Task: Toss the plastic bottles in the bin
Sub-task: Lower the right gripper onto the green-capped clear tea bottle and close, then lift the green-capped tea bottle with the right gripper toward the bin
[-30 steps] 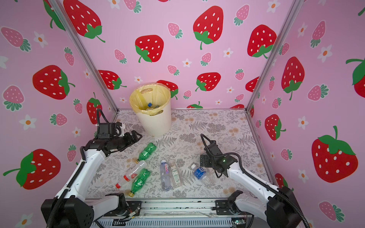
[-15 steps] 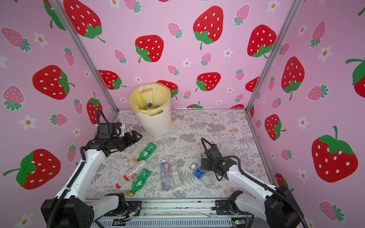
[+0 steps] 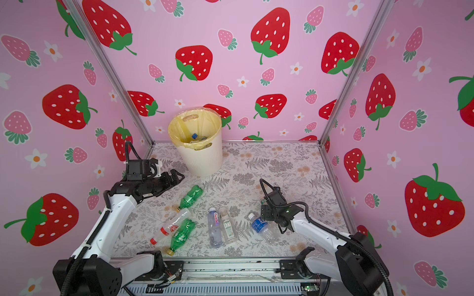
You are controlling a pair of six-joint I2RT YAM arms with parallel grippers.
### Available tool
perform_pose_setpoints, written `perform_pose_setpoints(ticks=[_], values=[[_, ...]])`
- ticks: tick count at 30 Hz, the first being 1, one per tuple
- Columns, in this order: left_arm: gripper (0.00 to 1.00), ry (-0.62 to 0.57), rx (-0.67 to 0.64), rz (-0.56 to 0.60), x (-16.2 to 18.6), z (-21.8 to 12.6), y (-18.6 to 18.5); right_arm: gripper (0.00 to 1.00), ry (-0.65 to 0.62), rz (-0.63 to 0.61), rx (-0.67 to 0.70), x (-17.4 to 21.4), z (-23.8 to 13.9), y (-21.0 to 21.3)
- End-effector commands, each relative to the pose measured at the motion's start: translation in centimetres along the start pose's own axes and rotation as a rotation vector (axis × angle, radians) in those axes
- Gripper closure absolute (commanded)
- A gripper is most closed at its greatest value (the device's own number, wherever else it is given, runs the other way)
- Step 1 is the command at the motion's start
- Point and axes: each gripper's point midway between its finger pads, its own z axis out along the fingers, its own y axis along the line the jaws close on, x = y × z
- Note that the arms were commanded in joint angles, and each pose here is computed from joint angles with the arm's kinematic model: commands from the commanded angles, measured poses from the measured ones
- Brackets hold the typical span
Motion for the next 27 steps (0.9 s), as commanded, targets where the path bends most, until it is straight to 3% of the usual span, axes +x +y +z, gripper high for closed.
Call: perform_pose_setpoints(ticks=[1, 12, 27], values=[[0.01, -0.011, 0.023, 0.006, 0.0, -0.3, -0.6, 0.12, -0.016, -0.004, 0.023, -0.3, 0.6, -0.4], [0.01, -0.019, 0.021, 0.01, -0.1, -0.5, -0.6, 0.36, -0.037, -0.014, 0.04, -1.4, 0.9, -0.4], [0.01, -0.024, 0.0, 0.013, -0.3, -0.8, -0.3, 0.46, -0.204, -0.051, -0.001, -10.1, -2.1, 2.4]])
